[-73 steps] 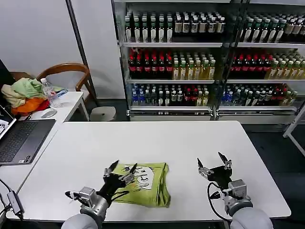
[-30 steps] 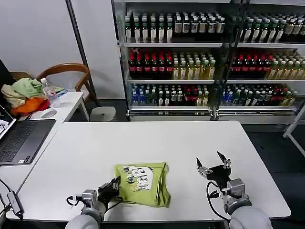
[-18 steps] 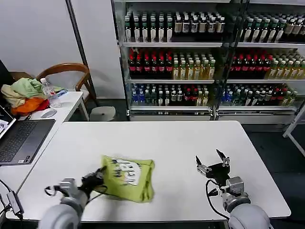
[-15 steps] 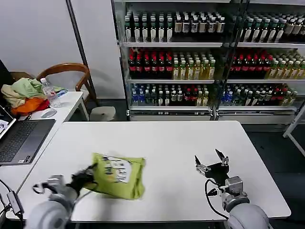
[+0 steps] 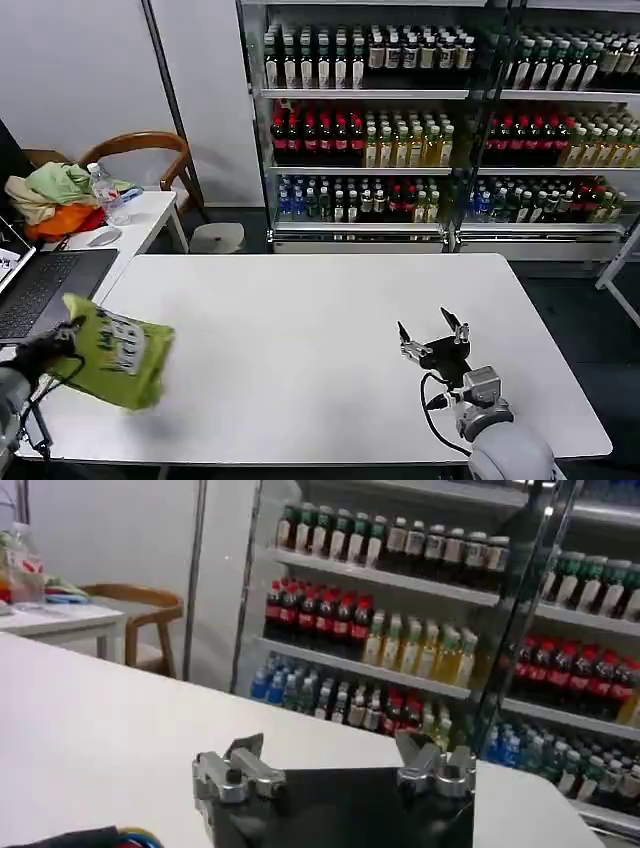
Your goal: Fold and organize the clothes.
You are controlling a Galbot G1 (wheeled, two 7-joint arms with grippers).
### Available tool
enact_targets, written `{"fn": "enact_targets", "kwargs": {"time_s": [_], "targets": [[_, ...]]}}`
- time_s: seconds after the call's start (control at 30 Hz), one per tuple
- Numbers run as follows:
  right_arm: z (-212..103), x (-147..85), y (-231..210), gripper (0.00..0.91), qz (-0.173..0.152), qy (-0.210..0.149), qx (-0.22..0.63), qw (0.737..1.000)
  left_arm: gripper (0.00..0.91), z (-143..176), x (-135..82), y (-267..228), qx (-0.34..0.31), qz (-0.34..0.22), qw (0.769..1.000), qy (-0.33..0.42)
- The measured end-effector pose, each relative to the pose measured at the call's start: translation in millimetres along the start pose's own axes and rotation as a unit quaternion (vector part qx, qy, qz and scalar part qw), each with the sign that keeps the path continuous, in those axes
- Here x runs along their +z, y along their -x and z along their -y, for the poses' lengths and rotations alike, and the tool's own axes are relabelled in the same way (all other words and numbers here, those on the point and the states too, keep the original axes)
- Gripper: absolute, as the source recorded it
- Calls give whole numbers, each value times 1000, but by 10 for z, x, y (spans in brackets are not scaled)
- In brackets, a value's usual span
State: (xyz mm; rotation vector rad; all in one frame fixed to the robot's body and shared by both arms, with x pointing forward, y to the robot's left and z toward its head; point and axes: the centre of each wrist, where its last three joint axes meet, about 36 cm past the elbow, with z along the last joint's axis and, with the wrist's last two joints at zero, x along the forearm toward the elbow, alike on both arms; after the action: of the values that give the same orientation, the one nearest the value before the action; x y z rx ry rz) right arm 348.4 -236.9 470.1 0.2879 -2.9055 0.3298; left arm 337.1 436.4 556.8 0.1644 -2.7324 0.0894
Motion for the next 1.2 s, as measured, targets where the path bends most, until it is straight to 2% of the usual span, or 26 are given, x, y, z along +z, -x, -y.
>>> {"fn": "enact_targets", "kwargs": {"time_s": [0.1,0.17,0.33,0.5,0.6,0.8,1.2], "targets": [[14,-1,-26,907,0,-2,2,1000,40,200,42,-110,20,17,1000,5],[28,-2,-47,907,-1,-3,4,1000,40,350,173,-140,31,18,999,7],[37,13,-88,907,-4,-3,10,1000,40,891,652,-118,78,-1,997,11],[48,4,-113,907,-5,-6,14,1000,40,1629,1138,-91,159,-33,987,-4],[66,-8,-114,907,-5,-7,18,1000,40,1988,1280,-74,196,-37,980,-17],[83,-8,-119,907,-7,-8,24,1000,40,2473,1286,28,220,-17,975,-41],[175,-18,-61,907,-5,-12,37,999,50,3104,1166,280,243,-14,965,-100]]}}
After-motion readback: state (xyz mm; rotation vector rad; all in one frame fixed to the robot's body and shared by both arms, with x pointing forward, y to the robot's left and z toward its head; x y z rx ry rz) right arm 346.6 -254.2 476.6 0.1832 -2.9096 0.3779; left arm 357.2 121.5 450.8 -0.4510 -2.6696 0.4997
